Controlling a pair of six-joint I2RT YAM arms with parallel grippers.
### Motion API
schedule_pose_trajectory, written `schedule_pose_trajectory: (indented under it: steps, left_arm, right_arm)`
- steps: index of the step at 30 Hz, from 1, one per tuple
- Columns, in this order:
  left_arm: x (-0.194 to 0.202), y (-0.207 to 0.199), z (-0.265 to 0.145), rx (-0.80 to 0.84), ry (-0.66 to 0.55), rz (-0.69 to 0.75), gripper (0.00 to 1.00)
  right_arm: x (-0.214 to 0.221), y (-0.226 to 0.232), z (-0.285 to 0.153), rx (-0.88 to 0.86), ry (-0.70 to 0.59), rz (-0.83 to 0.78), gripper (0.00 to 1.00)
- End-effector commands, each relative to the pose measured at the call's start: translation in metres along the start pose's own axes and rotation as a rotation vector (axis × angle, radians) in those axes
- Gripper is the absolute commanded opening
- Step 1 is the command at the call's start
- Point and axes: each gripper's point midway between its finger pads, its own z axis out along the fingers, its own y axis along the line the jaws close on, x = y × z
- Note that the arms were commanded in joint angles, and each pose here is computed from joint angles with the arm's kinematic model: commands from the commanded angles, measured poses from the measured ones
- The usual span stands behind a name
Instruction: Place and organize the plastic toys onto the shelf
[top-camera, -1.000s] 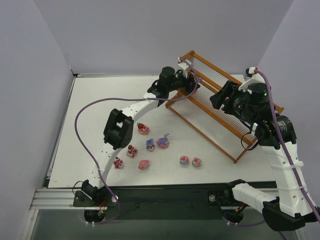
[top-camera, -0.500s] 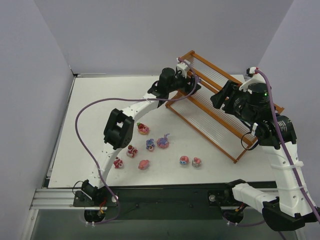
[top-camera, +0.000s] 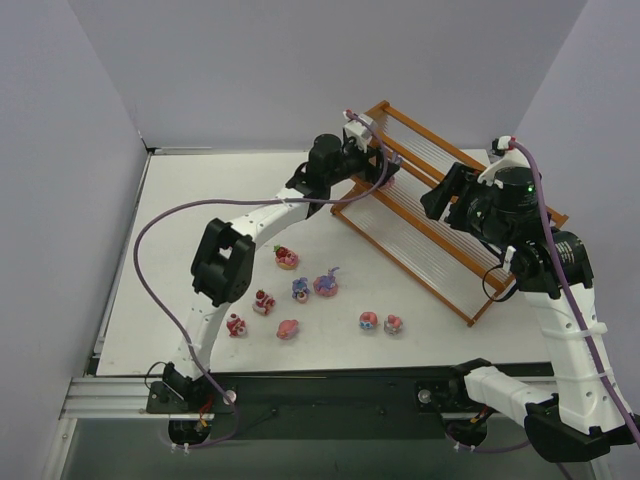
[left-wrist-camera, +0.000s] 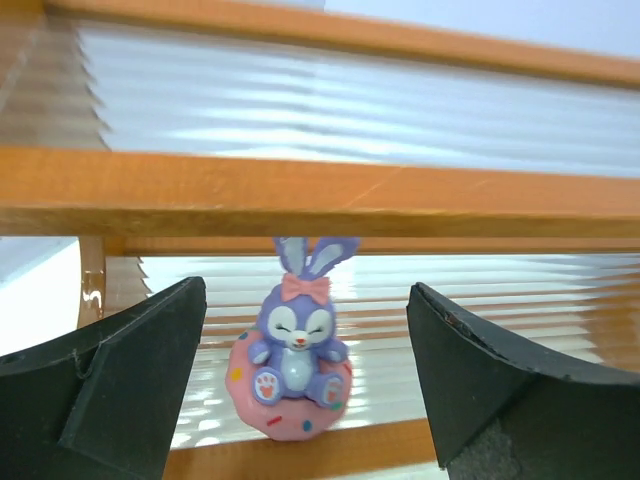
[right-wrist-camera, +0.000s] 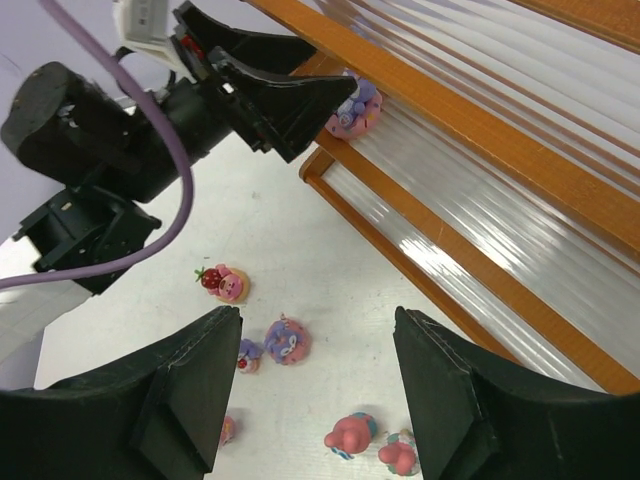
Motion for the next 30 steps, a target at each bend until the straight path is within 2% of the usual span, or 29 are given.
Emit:
schedule_pose_trajectory:
  steps: [1, 5, 7, 8, 10, 11, 13, 14, 16, 17, 19, 20, 22, 23, 24, 25, 30]
  left_arm:
    - [-0.086, -0.033, -0.029, 0.034, -0.18, 0.051, 0.92]
    - [-0.083, -0.041, -0.06, 0.014, -0.183, 0.063, 0.92]
    - [-0.082, -0.046, -0.085, -0.006, -0.182, 0.071, 0.92]
    - [-0.1, -0.055, -0.104, -0.01, -0.216, 0.084, 0.92]
    - [-0.087, -0.053, -0.124, -0.044, -0.194, 0.085, 0.93]
    - [-0.105, -0.06, -0.142, -0.056, -0.223, 0.1, 0.92]
    - [-0.087, -0.055, -0.161, -0.114, -0.156, 0.101, 0.93]
    - [-0.102, -0.06, -0.179, -0.132, -0.178, 0.111, 0.93]
    - [-0.078, -0.046, -0.2, -0.23, -0.101, 0.093, 0.92]
    - [-0.088, -0.05, -0.218, -0.252, -0.116, 0.093, 0.93]
    - [-0.062, -0.036, -0.241, -0.357, -0.042, 0.053, 0.93]
    - [-0.072, -0.037, -0.258, -0.39, -0.066, 0.046, 0.92]
    - [-0.048, -0.024, -0.282, -0.494, -0.003, -0.005, 0.92]
    - [-0.056, -0.025, -0.296, -0.521, -0.024, -0.011, 0.92]
    - [-0.04, -0.02, -0.311, -0.574, 0.036, -0.02, 0.91]
    - [-0.038, -0.01, -0.324, -0.654, 0.031, -0.045, 0.91]
    - [-0.031, 0.002, -0.384, -0.848, 0.049, -0.105, 0.91]
  right_arm:
    - [0.0, 0.0, -0.006, -0.008, -0.002, -0.003, 0.63]
    - [0.008, 0.004, -0.003, -0.037, 0.031, -0.009, 0.64]
    - [0.012, 0.007, -0.004, -0.064, 0.049, -0.026, 0.65]
    - [0.014, 0.009, -0.003, -0.075, 0.058, -0.037, 0.66]
    - [0.022, 0.014, -0.002, -0.118, 0.09, -0.084, 0.66]
    - [0.025, 0.017, -0.001, -0.143, 0.1, -0.102, 0.67]
    - [0.038, 0.026, 0.002, -0.208, 0.142, -0.154, 0.68]
    - [0.041, 0.031, 0.004, -0.23, 0.151, -0.17, 0.69]
    - [0.057, 0.045, 0.007, -0.284, 0.193, -0.243, 0.7]
    - [0.061, 0.05, 0.009, -0.299, 0.203, -0.271, 0.71]
    - [0.08, 0.071, 0.012, -0.367, 0.246, -0.341, 0.72]
    - [0.084, 0.081, 0.014, -0.406, 0.256, -0.368, 0.72]
    - [0.104, 0.101, 0.021, -0.475, 0.301, -0.408, 0.72]
    - [0.111, 0.109, 0.021, -0.509, 0.317, -0.434, 0.72]
    - [0.124, 0.115, 0.029, -0.525, 0.351, -0.456, 0.72]
    - [0.133, 0.129, 0.028, -0.571, 0.357, -0.486, 0.71]
    - [0.196, 0.152, 0.054, -0.656, 0.479, -0.646, 0.68]
